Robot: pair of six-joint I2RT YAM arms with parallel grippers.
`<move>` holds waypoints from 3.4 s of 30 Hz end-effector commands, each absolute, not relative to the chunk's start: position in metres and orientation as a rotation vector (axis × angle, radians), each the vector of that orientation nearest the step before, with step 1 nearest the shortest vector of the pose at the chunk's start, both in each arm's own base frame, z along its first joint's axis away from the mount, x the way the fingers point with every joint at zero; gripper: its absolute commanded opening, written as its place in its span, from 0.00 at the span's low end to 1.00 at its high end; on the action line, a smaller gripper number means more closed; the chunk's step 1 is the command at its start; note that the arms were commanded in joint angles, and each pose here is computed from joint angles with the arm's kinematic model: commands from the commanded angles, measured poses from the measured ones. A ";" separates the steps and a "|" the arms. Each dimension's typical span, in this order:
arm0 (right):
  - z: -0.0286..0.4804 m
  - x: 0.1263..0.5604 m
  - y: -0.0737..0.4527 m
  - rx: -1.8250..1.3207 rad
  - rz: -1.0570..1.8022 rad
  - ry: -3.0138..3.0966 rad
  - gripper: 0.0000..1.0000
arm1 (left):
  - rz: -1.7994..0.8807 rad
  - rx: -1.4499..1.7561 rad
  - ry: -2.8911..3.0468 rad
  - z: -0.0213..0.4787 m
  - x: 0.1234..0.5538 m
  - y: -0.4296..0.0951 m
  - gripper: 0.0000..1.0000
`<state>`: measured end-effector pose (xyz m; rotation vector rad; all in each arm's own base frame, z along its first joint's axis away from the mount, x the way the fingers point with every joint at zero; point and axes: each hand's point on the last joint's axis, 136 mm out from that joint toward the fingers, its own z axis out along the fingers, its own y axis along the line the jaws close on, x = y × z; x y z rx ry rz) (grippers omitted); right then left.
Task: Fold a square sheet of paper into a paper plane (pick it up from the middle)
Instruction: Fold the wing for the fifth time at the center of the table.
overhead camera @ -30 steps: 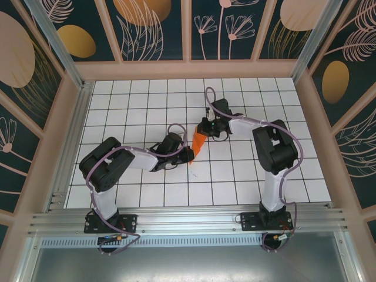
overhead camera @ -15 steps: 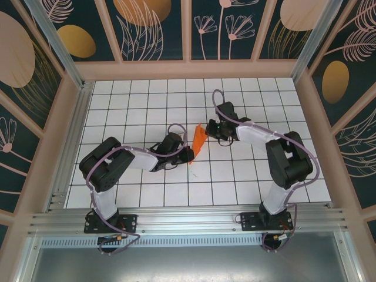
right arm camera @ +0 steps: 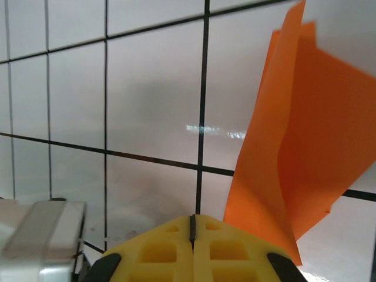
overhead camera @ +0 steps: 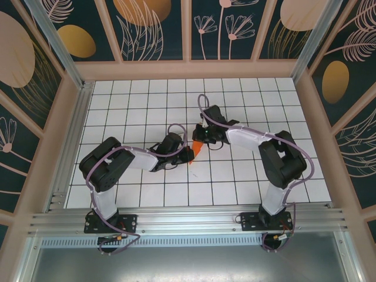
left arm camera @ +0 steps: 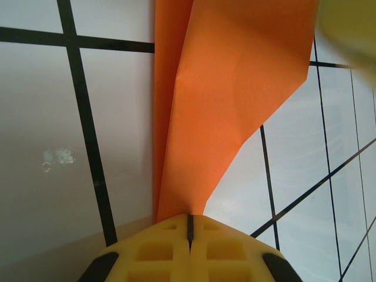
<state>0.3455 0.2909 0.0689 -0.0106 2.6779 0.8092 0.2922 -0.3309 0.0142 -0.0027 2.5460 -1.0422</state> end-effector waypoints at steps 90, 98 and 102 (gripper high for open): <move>0.019 0.392 0.305 0.018 0.871 2.748 0.00 | -0.841 0.026 2.908 -0.077 0.218 -0.289 0.00; 0.014 0.416 0.296 0.068 0.818 2.723 0.00 | -0.831 0.034 2.934 -0.082 0.210 -0.285 0.00; 0.009 0.427 0.293 0.098 0.797 2.715 0.00 | -0.831 0.033 2.940 -0.083 0.206 -0.282 0.00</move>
